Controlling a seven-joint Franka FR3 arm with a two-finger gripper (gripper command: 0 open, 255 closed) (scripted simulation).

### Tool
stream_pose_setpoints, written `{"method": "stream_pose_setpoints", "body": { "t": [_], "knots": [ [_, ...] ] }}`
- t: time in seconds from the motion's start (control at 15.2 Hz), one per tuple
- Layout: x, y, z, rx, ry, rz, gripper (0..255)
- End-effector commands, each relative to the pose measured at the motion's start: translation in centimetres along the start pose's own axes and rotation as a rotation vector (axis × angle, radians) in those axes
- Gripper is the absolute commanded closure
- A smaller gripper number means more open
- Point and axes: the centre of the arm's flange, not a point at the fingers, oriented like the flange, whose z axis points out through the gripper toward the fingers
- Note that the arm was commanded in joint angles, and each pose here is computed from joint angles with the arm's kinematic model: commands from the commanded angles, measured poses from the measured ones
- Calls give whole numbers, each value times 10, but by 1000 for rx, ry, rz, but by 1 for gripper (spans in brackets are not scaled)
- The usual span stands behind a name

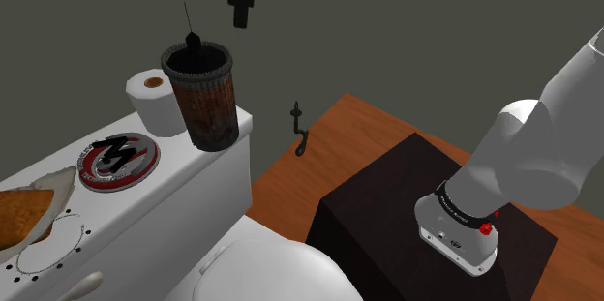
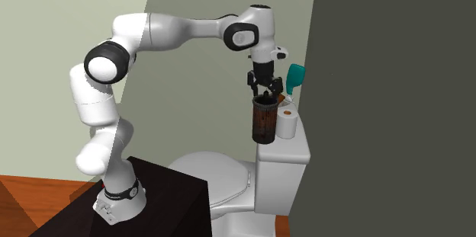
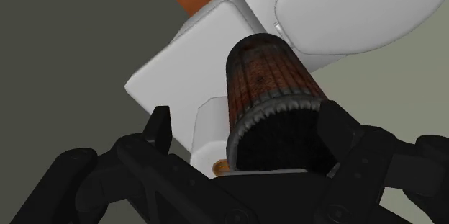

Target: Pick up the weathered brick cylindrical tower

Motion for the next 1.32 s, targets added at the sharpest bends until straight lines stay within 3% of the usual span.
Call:
{"method": "stream_pose_setpoints", "body": {
  "t": [0.0, 0.26, 0.92, 0.99, 1.25],
  "knots": [
    [21, -12, -6, 13, 11, -75, 0],
    [59, -39, -12, 36, 32, -219, 0],
    [54, -40, 28, 36, 32, -219, 0],
    [54, -39, 28, 36, 32, -219, 255],
    [54, -40, 28, 36, 32, -219, 255]
  ]
}}
